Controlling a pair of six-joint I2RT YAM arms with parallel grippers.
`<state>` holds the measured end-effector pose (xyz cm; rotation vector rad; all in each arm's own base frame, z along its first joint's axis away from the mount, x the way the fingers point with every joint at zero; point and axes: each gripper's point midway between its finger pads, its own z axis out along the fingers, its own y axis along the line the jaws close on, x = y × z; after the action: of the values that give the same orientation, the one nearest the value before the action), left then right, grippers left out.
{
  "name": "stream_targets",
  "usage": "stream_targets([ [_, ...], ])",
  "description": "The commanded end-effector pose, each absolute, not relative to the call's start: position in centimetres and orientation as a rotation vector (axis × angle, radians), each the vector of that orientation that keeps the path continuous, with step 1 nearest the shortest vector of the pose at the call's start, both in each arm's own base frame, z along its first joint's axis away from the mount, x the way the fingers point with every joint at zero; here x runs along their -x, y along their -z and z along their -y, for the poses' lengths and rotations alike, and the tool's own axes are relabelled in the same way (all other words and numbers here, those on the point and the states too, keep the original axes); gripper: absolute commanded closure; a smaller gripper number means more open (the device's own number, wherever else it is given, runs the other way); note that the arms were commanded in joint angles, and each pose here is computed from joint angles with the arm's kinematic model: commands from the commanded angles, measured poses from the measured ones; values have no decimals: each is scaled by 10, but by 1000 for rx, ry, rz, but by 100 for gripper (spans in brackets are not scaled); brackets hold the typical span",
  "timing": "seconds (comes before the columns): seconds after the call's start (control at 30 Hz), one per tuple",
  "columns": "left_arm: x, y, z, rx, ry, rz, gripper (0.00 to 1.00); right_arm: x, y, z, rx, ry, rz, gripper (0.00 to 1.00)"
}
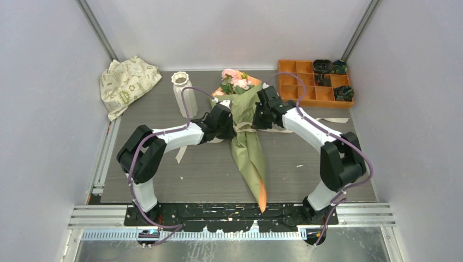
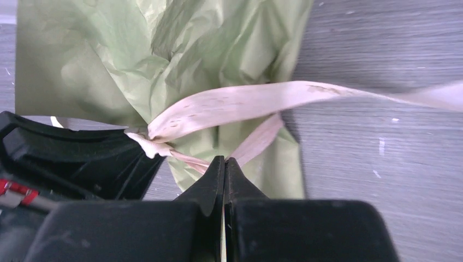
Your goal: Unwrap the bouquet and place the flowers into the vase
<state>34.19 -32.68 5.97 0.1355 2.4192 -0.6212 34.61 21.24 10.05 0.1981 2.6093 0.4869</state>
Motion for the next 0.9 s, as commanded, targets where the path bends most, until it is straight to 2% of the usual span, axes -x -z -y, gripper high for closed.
stream_targets([
  [0.0, -352, -82, 308, -112, 514, -2354, 100, -354, -150, -179, -218, -321, -2461, 99],
  [0.33, -350, -78, 289, -92, 432, -2361, 100, -359, -164, -86, -436, -117, -2398, 99],
  [0.47, -350, -82, 290, -92, 447, -2352, 100, -357, -171, -105, -346, -228, -2412, 99],
  [0.6, -352, -82, 293, -94, 450, -2354, 100, -349, -169, -150, -207, -291, -2433, 73],
  [0.67, -352, -83, 293, -93, 452, -2354, 100, -344, -165, -173, -159, -356, -2452, 64],
  [0.87, -352, -86, 292, -91, 453, -2347, 100, -336, -142, -217, -111, -560, -2520, 59],
])
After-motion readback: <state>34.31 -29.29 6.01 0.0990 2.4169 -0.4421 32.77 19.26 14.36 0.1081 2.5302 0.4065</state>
